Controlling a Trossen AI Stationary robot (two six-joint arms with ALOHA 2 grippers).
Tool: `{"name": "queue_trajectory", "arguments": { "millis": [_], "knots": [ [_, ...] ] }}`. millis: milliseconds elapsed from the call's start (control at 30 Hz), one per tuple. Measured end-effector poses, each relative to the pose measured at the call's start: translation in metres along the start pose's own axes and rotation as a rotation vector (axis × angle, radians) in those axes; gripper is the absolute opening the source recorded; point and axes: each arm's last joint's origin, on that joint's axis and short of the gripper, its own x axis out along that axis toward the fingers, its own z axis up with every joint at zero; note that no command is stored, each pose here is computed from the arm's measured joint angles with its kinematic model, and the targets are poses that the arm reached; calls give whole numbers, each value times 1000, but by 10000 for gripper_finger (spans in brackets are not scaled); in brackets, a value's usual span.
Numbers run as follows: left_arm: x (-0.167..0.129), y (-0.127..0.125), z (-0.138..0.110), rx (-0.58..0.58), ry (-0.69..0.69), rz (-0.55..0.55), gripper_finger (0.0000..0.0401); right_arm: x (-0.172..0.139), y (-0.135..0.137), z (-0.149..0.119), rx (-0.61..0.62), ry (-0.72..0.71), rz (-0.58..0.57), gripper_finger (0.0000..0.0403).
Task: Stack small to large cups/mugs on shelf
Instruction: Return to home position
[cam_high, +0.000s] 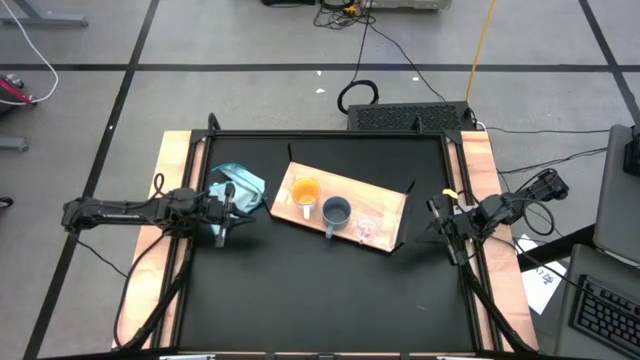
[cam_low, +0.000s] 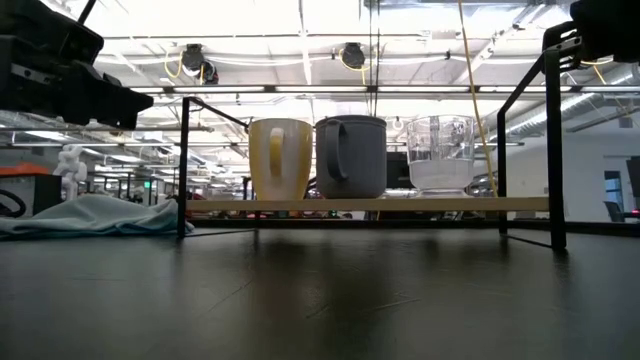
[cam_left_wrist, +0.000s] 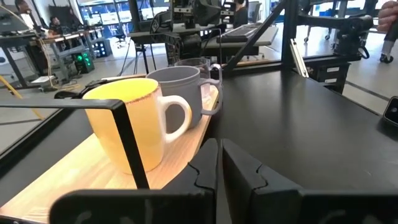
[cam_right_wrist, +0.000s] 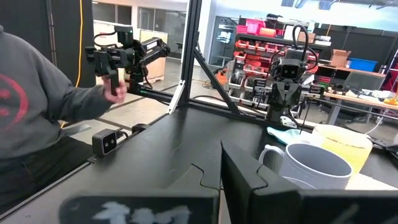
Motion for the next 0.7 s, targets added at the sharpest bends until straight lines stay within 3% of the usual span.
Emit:
{"name": "queue_trajectory", "arguments": {
  "millis": [533, 700],
  "knots": [
    [0, 0, 0, -10, -2, 2, 3, 0, 0, 0, 0, 0, 0, 0],
    [0, 0, 0, -10, -2, 2, 16, 0, 0, 0, 0, 0, 0, 0]
  ]
}}
